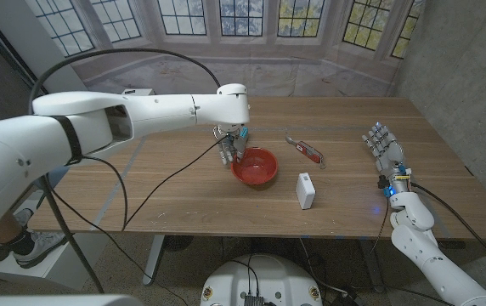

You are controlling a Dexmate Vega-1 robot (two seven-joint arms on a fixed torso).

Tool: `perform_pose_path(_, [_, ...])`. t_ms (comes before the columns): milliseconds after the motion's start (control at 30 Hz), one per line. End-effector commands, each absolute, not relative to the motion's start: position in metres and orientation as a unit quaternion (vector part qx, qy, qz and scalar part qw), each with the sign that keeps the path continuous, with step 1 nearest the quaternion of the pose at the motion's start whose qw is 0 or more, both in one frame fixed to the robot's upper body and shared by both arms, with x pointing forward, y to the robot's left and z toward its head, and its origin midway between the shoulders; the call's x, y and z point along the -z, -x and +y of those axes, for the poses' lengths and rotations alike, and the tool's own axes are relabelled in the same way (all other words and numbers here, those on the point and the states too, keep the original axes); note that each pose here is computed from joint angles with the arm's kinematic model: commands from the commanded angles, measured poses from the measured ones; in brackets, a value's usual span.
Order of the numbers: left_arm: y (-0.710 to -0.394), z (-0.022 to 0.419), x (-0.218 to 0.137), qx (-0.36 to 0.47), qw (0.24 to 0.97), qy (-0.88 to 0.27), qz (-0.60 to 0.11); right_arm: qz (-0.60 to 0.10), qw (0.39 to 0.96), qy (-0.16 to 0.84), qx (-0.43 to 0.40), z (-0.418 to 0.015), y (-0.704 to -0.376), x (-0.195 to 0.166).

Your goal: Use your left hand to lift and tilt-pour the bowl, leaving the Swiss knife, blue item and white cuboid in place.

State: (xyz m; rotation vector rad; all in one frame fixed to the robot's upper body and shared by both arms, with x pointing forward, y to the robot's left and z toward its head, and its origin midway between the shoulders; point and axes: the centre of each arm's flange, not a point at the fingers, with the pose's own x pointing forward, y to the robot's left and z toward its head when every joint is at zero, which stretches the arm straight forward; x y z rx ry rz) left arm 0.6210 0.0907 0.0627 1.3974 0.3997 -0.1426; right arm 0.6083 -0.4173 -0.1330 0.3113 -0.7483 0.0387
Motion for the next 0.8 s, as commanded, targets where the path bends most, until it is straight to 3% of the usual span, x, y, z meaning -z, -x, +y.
perform_pose_path(33, [-0.6196,0.0911,-0.0615,0.052,0.749,-0.639,0.166,-0.360,0.920,-0.156,-0.022,-0.4145,-0.6106,0.1362])
perform_pose_path(800, [-0.6220,0.0926,-0.0658,0.055,0.758,-0.634,0.144,-0.353,0.922,-0.157,-0.025,-0.4096,-0.6157,0.1385])
